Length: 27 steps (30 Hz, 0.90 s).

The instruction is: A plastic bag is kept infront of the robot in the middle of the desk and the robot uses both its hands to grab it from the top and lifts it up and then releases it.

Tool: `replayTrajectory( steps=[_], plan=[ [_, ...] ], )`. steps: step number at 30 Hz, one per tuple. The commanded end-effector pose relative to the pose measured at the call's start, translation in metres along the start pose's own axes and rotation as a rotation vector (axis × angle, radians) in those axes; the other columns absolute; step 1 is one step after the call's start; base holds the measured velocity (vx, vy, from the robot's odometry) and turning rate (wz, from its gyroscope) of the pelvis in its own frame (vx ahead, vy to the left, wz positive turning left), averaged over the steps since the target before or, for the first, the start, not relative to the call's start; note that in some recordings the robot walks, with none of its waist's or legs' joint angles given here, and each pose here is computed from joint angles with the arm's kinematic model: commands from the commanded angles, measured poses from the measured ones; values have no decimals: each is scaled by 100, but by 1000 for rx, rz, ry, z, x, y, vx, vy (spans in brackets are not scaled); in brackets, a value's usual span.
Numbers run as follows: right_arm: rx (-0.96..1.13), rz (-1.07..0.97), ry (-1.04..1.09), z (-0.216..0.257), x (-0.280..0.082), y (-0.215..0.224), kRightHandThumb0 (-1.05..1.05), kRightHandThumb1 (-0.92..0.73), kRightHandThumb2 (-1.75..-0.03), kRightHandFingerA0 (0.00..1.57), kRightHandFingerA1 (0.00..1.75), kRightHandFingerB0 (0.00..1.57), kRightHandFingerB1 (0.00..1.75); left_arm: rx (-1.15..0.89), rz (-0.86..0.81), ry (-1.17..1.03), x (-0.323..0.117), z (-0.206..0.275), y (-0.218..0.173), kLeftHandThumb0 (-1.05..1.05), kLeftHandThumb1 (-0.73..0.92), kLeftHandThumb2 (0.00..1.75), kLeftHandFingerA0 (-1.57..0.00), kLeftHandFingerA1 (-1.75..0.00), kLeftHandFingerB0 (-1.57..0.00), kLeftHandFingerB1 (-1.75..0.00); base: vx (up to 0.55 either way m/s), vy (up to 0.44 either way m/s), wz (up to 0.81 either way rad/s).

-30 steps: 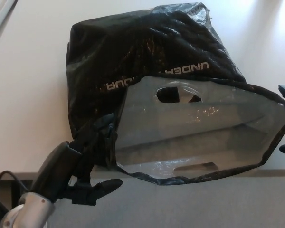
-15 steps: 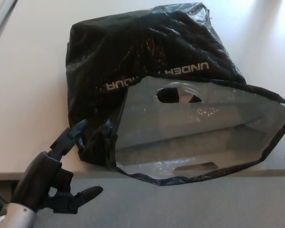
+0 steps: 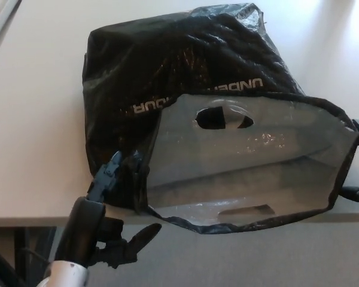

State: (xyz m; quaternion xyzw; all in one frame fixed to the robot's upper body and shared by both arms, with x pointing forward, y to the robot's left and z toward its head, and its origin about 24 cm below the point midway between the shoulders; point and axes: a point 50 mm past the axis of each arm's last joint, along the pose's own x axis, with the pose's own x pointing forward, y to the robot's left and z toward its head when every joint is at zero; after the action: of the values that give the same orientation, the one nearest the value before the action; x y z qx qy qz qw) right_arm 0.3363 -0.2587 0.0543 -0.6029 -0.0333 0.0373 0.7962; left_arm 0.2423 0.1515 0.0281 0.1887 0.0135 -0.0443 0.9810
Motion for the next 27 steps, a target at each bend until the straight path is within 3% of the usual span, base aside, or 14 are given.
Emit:
replayTrajectory(
  steps=[1, 8, 10, 11, 13, 16, 17, 18, 19, 22, 23, 24, 25, 27],
  plan=[
    [74, -16, 27, 6, 8, -2, -64, -42, -74, 38, 51, 5, 31, -1, 26, 69, 5, -6, -8, -77, 44, 77, -131, -164, 0, -1, 0, 0, 0],
    [180, -65, 44, 27, 21, 5, -65, -42, -77, 35, 54, 1, 29, -27, -17, 49, 11, -1, -25, -74, 42, 76, -132, -162, 0, -2, 0, 0, 0],
    [184, -65, 38, 32, 22, 8, -69, -45, -76, 34, 54, 0, 13, -63, -18, 68, 8, -2, -28, -75, 44, 79, -130, -158, 0, -3, 0, 0, 0],
    [194, -66, 36, 33, 22, 10, -62, -52, -56, 38, 45, 0, 17, -86, -23, 80, 8, -2, -29, -76, 45, 79, -135, -161, 0, -3, 0, 0, 0],
    [197, -66, 40, 35, 22, 14, -62, -52, -56, 39, 45, 0, 17, -91, -29, 86, 8, -2, -28, -79, 47, 81, -141, -166, 0, -2, 0, 0, 0],
    [232, -65, 59, 35, 18, 23, -70, -44, -75, 39, 55, 0, 9, -117, -33, 108, 5, -3, -28, -75, 48, 85, -144, -162, 0, -12, 0, 0, 0],
    [252, -69, 68, 35, 16, 26, -59, -49, -55, 52, 48, 0, 17, -115, -33, 111, 4, -4, -29, -69, 48, 86, -142, -159, 0, -20, 0, 0, 0],
    [271, -76, 74, 35, 16, 27, -52, -47, -55, 62, 64, 0, 25, -115, -29, 116, 4, -3, -29, -64, 46, 85, -137, -155, -3, -30, 0, 0, 0],
    [309, -81, 88, 37, 16, 29, -53, -38, -64, 62, 109, 6, 38, -106, -21, 118, 4, -3, -29, -58, 46, 86, -133, -151, 0, -45, 0, 0, 0],
    [375, -94, 111, 38, 16, 32, -34, -45, -53, 60, 143, 31, 39, -79, -8, 104, 1, -3, -30, -51, 68, 63, -112, -175, -20, -44, 0, 0, 0],
    [442, -127, 109, 42, 16, 32, -14, -51, -55, 78, 154, 73, 74, -51, 35, 93, 2, -2, -28, -43, 70, 64, -97, -175, -63, -52, 0, 0, 0],
    [462, -148, 102, 46, 17, 31, -15, -64, -53, 75, 168, 70, 147, -63, 39, 88, 1, -3, -27, -44, 73, 63, -89, -175, -79, -59, 0, 0, 0],
    [470, -158, 93, 48, 18, 31, -12, -64, -58, 76, 175, 67, 166, -66, 37, 84, 0, -3, -27, -45, 77, 62, -85, -175, -77, -66, 0, 0, 0],
    [492, -157, 91, 50, 18, 31, -14, -66, -58, 75, 175, 63, 169, -67, 24, 82, -2, -4, -28, -46, 82, 64, -85, -175, -71, -78, 0, 0, 0]
  ],
)
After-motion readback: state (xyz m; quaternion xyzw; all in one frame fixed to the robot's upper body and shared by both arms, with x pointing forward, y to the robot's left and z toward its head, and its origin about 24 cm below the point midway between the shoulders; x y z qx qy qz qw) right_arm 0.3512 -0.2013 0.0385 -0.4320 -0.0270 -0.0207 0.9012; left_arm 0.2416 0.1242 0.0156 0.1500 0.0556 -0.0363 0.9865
